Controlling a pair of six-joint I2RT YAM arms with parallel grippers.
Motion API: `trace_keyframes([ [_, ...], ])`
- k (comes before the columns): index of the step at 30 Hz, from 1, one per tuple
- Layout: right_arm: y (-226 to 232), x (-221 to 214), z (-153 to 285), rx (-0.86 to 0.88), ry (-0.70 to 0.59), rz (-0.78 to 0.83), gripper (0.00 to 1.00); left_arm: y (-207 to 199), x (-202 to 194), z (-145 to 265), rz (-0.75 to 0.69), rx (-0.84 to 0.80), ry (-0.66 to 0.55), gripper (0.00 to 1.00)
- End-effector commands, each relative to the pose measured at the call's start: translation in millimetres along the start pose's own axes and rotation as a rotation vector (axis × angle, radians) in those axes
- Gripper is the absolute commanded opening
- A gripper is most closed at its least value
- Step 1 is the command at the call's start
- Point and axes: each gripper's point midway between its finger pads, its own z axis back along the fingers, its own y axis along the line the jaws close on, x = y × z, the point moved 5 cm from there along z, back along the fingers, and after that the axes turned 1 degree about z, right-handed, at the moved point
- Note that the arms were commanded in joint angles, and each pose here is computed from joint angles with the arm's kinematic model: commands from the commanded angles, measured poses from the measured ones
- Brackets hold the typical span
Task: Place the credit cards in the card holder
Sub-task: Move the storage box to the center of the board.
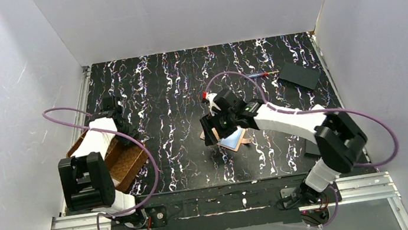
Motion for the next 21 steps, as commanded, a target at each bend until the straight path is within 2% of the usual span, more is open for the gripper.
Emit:
trace_keyframes([
  [1, -32, -23, -27, -0.169, 0.076, -0.104, 0.81, -21, 16, 8, -0.033, -0.077, -0.014, 0.14],
  [8, -66, -18, -48, -0.263, 0.015, -0.176, 0.81, -41, 31, 2, -0.07, -0.105, 0.007, 0.12],
  [13, -95, -9, -52, -0.365, -0.02, -0.17, 0.81, -57, 37, -9, -0.121, -0.14, 0.054, 0.1],
  [21, -136, 4, -65, -0.499, -0.001, -0.098, 0.8, -78, 41, -21, -0.133, -0.2, 0.108, 0.09],
])
